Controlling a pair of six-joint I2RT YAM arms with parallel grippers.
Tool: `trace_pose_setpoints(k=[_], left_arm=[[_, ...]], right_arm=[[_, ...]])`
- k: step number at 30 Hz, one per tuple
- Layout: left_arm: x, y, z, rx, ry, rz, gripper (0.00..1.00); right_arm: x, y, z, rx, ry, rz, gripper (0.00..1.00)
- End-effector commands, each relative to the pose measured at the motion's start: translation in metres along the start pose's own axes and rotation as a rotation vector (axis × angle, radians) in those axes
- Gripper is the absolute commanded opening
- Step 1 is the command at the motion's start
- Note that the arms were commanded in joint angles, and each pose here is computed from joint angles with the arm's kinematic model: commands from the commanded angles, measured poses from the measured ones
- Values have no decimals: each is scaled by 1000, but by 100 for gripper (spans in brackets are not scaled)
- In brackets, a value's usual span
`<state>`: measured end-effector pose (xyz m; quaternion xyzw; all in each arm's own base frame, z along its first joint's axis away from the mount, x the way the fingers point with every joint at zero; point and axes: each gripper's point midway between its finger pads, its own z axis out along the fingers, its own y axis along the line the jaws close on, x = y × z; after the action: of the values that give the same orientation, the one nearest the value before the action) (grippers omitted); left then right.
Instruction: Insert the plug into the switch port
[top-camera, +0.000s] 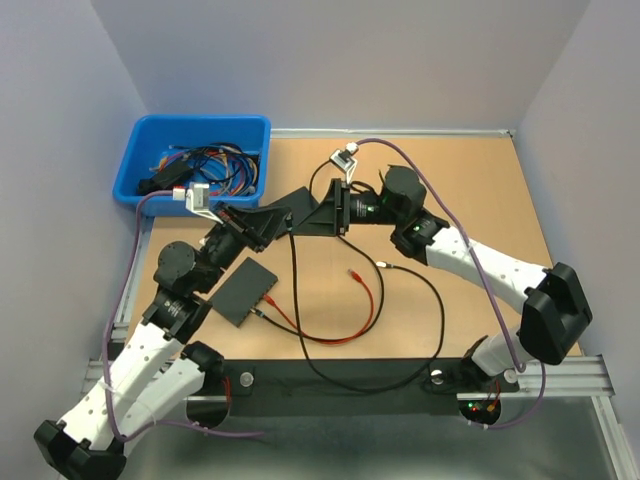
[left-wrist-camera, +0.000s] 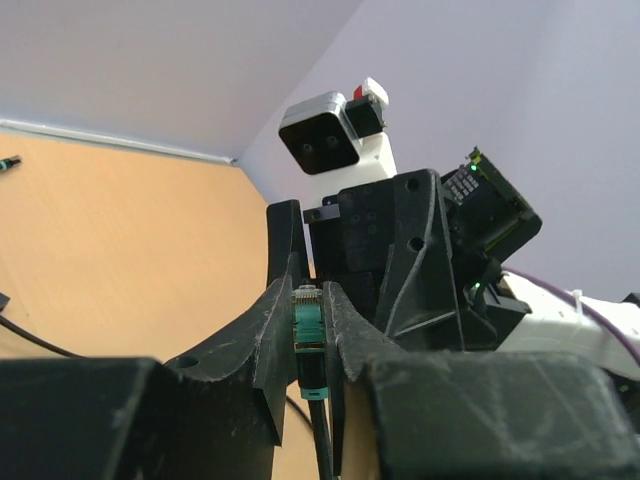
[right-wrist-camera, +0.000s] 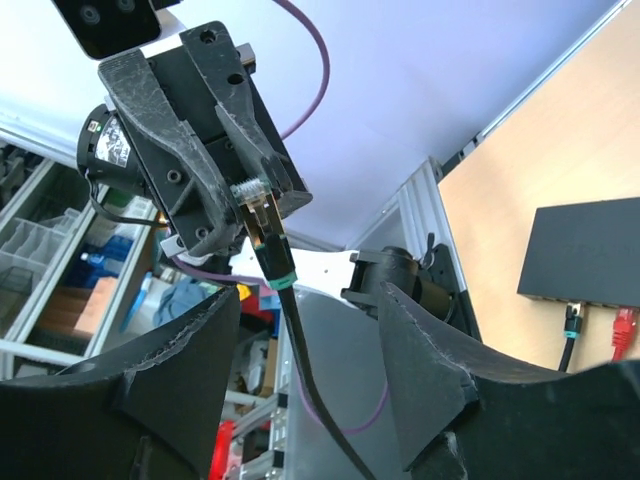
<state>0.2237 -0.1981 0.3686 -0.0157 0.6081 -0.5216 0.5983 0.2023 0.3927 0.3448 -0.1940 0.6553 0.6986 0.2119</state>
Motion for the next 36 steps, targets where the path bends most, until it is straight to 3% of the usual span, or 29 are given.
trace_pose_setpoints(k=[1, 17, 36], left_arm=[[-19, -21, -4, 76, -79, -49, 0], [-16, -25, -2, 121, -85, -105, 0], [-20, -34, -4, 166, -107, -126, 0]], right_arm=[[-16, 30, -4, -52, -85, -116, 61], [-22, 47, -4, -151, -117, -116, 42], [-24, 41, -1, -146, -123, -98, 40]])
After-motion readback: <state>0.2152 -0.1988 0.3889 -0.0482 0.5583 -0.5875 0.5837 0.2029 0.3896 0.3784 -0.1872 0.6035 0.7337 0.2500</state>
